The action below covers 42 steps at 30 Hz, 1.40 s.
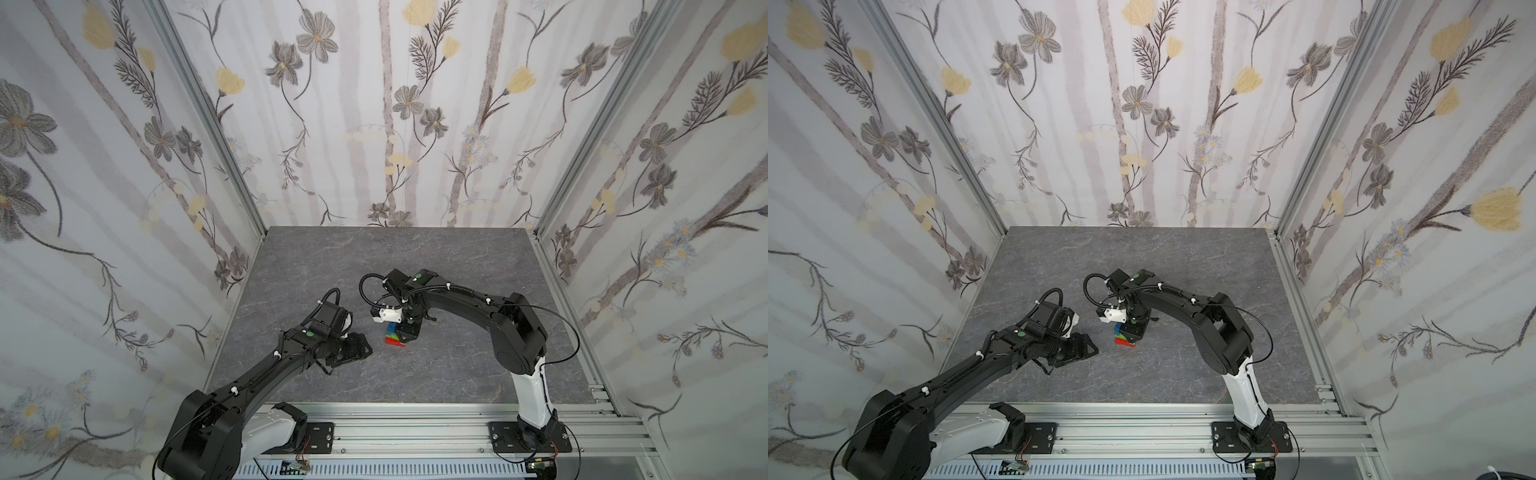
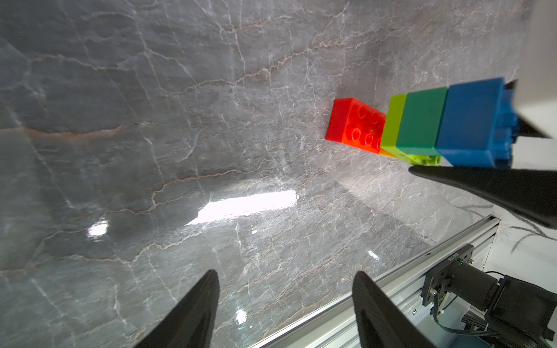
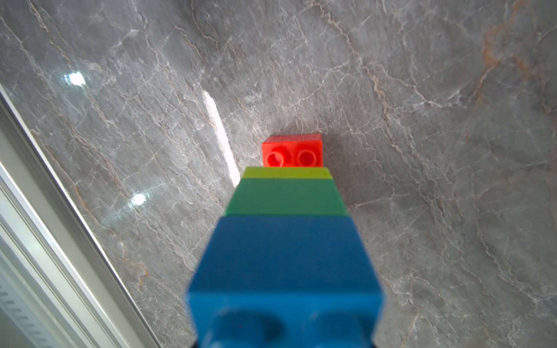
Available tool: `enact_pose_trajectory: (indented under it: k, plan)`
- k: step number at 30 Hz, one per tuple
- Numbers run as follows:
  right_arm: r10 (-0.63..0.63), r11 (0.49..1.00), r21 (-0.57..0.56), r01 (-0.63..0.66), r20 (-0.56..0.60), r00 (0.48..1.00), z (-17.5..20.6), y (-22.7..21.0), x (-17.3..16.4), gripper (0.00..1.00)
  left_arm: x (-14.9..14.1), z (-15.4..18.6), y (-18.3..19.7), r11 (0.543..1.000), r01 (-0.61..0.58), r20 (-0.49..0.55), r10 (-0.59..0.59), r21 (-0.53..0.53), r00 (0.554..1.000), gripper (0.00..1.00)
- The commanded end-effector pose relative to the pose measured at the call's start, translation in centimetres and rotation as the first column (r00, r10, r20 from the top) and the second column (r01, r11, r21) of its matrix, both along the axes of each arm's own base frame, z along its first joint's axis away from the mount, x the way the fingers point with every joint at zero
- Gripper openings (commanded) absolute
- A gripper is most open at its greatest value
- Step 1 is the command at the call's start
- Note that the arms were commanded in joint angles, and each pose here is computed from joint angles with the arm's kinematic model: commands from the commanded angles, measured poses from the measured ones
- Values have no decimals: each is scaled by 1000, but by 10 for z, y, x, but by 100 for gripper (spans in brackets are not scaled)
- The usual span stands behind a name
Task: Assemble the number 5 with lego
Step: Assemble the lego brick with the lego brick.
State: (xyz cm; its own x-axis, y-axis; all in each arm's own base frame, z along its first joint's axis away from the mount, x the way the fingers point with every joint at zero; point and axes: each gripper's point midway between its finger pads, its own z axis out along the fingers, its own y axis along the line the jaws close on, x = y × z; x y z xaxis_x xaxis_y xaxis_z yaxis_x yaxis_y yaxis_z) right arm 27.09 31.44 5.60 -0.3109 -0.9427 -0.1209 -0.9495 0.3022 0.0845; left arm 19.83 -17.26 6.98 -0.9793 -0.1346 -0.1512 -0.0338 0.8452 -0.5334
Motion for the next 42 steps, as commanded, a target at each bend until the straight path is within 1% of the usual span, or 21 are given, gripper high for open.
enact_pose_trajectory:
  k: [1, 7, 17, 22, 30, 32, 39, 40, 42]
  plan:
    - [20, 997, -73, -20, 1, 1000, -7, -13, -3, 20, 1, 1, 1, 1000, -6, 7, 6, 7, 1000, 71]
    - [29, 997, -67, -28, 19, 999, -5, -10, 1, 19, 1, 1, 2, 1000, -6, 7, 6, 6, 1000, 71]
    - [63, 996, -61, -65, -37, 997, -14, -7, -17, 18, 1, 1, 3, 1000, -9, 7, 9, 13, 1000, 71]
    - [66, 993, -102, -68, -21, 998, -20, -14, -14, 17, 1, 1, 3, 1000, -9, 8, 9, 14, 1000, 71]
    - [33, 995, -94, -35, -16, 999, -15, -19, -10, 16, 1, 0, 4, 1000, -9, 9, 9, 19, 1000, 71]
    - [20, 995, -102, -22, -27, 999, -19, -22, -12, 14, 2, 0, 4, 1000, -11, 12, 11, 19, 1000, 71]
    - [-24, 994, -111, 20, -33, 999, -33, -27, -18, 13, 2, 1, 4, 1000, -11, 16, 10, 20, 1000, 71]
    - [-26, 993, -115, 22, -27, 999, -34, -27, -17, 11, 3, 1, 4, 1000, -11, 17, 10, 20, 1000, 71]
    - [-34, 991, -128, 31, -20, 999, -37, -29, -17, 9, 2, 0, 4, 1000, -9, 14, 9, 21, 1000, 71]
